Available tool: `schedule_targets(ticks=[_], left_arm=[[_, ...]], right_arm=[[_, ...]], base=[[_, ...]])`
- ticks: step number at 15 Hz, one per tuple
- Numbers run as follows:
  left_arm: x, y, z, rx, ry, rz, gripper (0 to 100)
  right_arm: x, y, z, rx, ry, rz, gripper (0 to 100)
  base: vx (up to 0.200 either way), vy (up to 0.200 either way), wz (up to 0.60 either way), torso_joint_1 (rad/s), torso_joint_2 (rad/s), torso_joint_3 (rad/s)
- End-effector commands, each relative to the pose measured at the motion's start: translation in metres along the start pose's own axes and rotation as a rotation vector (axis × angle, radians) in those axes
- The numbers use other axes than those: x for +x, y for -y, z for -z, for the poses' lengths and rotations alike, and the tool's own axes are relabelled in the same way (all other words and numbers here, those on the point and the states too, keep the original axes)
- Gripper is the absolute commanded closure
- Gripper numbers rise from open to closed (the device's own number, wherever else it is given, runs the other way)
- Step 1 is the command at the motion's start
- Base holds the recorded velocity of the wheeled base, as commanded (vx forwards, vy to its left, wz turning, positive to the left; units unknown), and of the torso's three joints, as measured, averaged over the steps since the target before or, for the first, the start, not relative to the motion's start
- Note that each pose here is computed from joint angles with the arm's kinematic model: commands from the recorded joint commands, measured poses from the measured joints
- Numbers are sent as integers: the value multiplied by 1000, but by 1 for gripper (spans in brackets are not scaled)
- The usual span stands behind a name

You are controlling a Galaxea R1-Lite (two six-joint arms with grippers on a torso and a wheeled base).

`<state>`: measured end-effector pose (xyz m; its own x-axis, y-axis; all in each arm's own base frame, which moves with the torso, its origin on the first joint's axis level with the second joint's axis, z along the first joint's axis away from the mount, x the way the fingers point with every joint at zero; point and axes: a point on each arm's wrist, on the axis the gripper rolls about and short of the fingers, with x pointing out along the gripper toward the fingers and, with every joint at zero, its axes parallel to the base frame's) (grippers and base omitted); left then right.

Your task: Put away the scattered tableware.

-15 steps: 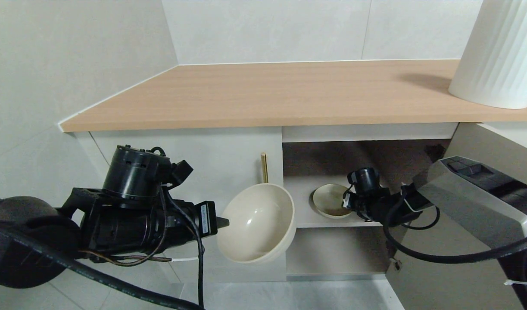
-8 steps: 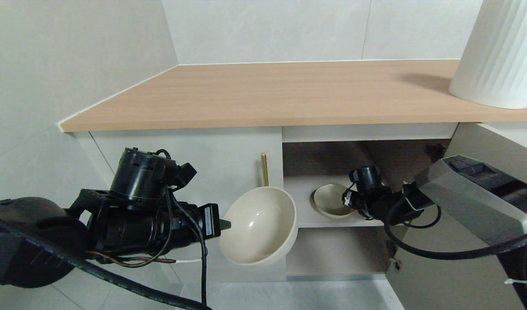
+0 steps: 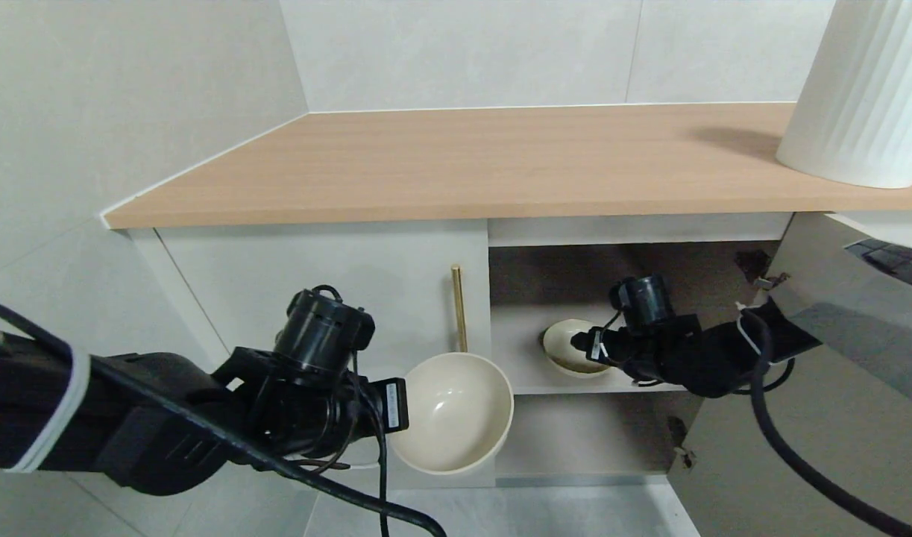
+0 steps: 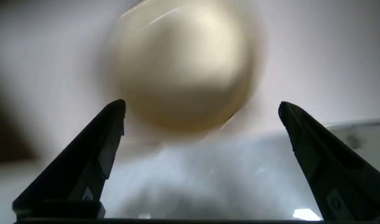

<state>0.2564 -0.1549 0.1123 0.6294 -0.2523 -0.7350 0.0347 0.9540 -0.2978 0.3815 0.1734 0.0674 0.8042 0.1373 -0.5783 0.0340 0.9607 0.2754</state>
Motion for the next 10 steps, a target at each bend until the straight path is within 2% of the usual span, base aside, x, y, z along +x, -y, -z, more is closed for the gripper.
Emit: schedule_targets(ticks=[1, 2, 5, 10], left_arm=[[24, 4, 13, 31, -51, -56, 100], [29, 6, 16, 41, -57, -73, 100], [29, 8, 18, 49, -60, -68, 100], [27, 9, 18, 51, -59, -63, 100]], right_arm=[[-54, -24, -4, -54, 8, -128, 0], [-76, -37, 6, -111, -12, -195, 0], [-109, -55, 30, -241, -50, -292, 0], [-125, -73, 59, -320, -112, -358, 0]], base=[[0, 0, 0, 0, 0, 0], [0, 0, 0, 0, 0, 0], [0, 0, 0, 0, 0, 0], [0, 0, 0, 0, 0, 0]])
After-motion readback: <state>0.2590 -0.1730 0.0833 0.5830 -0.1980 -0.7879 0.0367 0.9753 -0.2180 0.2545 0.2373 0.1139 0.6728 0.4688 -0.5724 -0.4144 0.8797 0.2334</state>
